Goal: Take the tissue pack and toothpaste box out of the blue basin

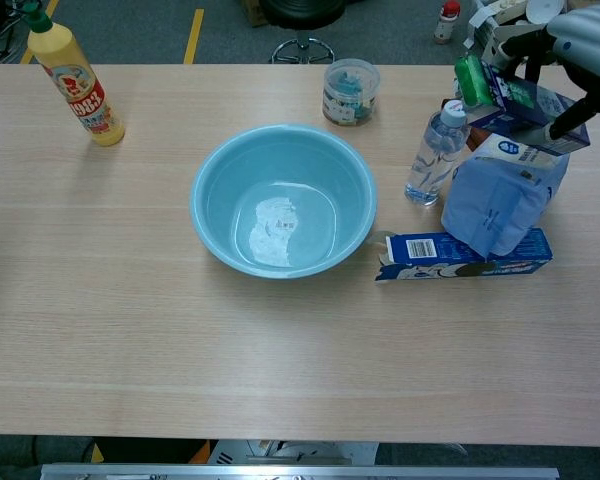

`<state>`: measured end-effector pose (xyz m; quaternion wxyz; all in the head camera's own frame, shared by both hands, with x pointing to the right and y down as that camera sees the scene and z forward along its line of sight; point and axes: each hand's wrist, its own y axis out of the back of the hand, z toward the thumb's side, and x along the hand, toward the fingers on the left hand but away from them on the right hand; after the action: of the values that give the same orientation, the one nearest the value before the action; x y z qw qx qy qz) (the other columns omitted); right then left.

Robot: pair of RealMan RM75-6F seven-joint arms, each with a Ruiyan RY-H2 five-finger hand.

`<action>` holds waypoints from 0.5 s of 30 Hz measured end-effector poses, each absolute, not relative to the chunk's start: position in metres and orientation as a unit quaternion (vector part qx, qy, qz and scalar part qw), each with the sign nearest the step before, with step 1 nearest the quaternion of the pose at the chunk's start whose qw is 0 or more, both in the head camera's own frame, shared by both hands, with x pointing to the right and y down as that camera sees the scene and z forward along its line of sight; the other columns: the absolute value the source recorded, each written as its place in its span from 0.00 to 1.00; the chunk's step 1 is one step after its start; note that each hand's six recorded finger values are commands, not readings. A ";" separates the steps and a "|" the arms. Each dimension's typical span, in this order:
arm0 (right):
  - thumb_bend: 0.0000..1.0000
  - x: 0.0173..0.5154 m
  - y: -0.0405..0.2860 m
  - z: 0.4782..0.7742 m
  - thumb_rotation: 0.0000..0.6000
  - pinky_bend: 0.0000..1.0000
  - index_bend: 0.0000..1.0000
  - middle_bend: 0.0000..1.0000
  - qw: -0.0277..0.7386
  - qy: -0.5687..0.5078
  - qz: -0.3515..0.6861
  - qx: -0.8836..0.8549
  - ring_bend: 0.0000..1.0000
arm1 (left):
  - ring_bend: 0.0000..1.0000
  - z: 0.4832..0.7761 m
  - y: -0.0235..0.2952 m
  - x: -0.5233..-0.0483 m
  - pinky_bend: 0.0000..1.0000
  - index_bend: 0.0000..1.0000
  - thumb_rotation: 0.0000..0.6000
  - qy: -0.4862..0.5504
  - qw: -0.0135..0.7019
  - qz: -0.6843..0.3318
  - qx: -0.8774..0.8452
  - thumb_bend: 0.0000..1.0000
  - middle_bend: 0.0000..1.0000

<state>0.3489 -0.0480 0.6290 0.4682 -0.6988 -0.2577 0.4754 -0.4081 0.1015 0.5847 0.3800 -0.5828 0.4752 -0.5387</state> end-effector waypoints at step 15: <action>0.26 0.333 -0.050 0.641 1.00 0.56 0.28 0.32 0.474 -0.232 0.479 -0.701 0.33 | 0.17 0.584 0.102 -0.411 0.27 0.11 1.00 0.477 0.379 -0.540 -0.581 0.25 0.25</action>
<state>0.3332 -0.0498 0.6406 0.4739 -0.7013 -0.2317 0.4795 -0.4106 0.1018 0.5843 0.3790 -0.5807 0.4773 -0.5398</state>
